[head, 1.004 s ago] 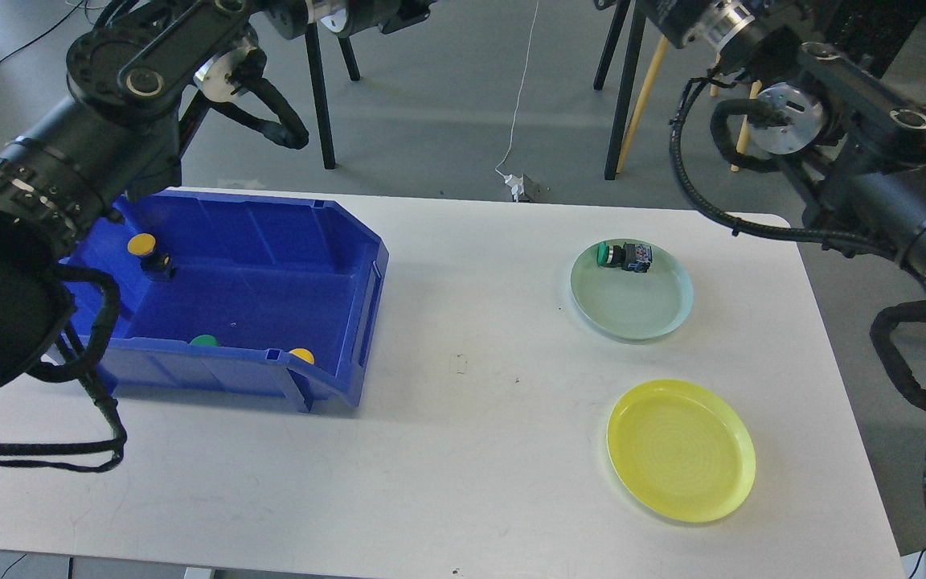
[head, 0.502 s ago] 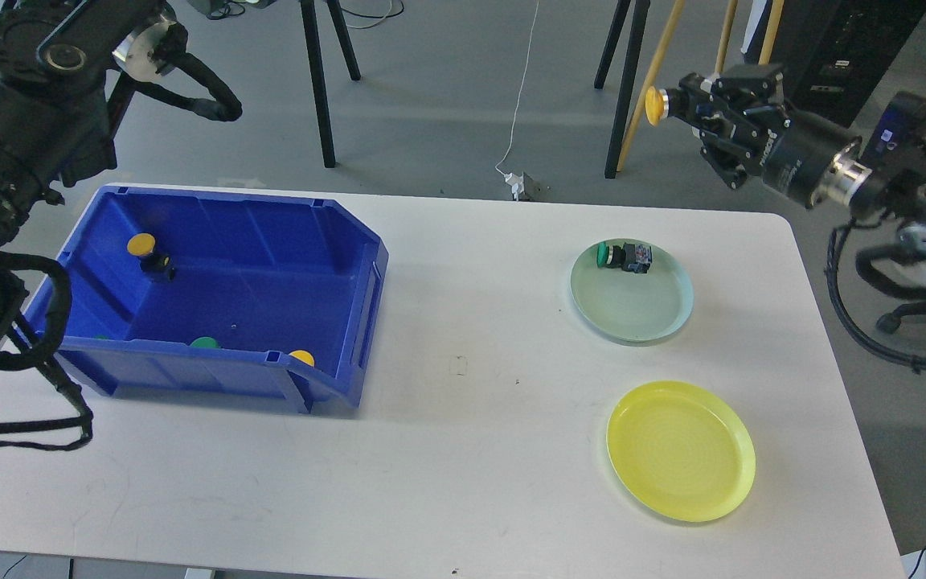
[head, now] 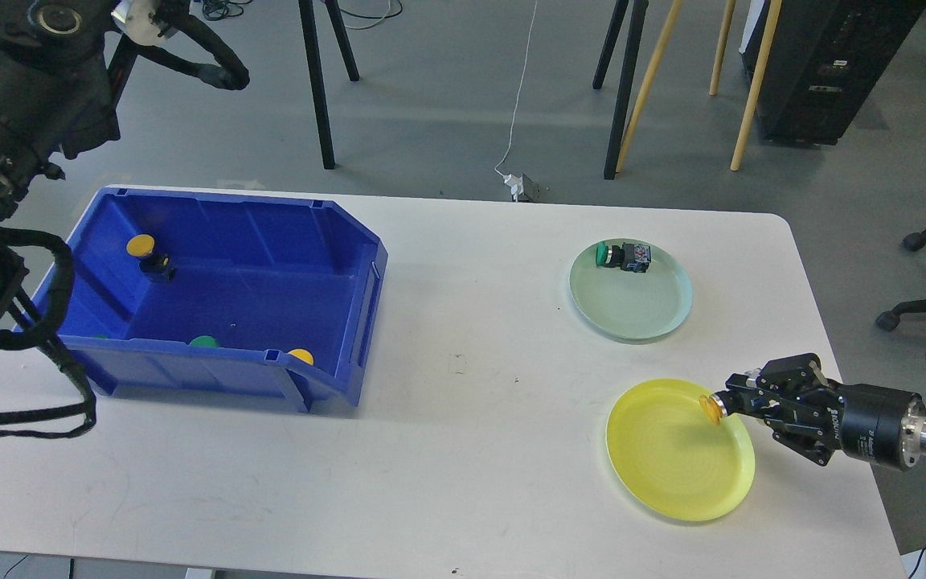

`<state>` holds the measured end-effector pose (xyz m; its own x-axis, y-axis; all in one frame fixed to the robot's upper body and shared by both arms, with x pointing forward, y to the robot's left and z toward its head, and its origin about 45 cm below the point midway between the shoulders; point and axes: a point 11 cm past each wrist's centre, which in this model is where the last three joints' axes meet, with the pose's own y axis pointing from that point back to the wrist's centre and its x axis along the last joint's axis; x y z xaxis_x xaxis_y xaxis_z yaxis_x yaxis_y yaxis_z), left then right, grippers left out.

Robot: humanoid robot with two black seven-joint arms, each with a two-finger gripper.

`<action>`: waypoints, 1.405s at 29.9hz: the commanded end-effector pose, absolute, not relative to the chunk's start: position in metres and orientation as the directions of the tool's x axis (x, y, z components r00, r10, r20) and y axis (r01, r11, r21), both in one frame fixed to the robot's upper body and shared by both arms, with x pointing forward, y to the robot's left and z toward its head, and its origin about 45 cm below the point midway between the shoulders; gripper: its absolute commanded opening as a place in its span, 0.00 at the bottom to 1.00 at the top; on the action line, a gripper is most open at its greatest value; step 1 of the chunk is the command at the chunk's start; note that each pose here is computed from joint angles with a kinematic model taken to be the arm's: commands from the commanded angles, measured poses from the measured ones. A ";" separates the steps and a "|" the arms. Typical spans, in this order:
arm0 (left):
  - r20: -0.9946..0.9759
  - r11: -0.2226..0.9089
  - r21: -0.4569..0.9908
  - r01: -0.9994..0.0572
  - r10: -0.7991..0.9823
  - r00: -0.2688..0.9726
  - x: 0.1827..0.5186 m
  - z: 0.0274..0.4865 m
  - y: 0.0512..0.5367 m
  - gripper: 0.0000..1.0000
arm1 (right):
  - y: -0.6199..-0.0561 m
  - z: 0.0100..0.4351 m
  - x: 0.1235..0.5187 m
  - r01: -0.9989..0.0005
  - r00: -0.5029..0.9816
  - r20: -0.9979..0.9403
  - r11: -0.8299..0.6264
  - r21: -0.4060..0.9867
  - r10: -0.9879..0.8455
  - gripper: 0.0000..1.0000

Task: Pass button and place on color plate
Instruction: 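Lower the right gripper onto the yellow plate and release the button, then raise the right gripper away from the yellow plate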

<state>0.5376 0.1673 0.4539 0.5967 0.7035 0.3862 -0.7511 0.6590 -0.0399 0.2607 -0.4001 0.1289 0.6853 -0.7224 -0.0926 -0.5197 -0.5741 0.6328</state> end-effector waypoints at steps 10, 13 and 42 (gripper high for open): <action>0.389 0.667 -0.042 -0.744 0.697 0.603 0.537 0.457 0.161 0.99 | -0.365 0.109 0.266 -0.480 0.715 -0.143 -0.630 0.611 -0.684 0.81; 0.392 0.668 -0.045 -0.743 0.696 0.602 0.537 0.459 0.160 0.99 | -0.369 0.117 0.274 -0.507 0.707 -0.123 -0.621 0.598 -0.696 0.94; 0.655 0.693 0.162 -0.703 0.457 0.602 0.531 0.412 0.143 0.99 | -0.400 0.298 0.476 -0.943 0.328 0.083 -0.321 0.089 -0.941 0.98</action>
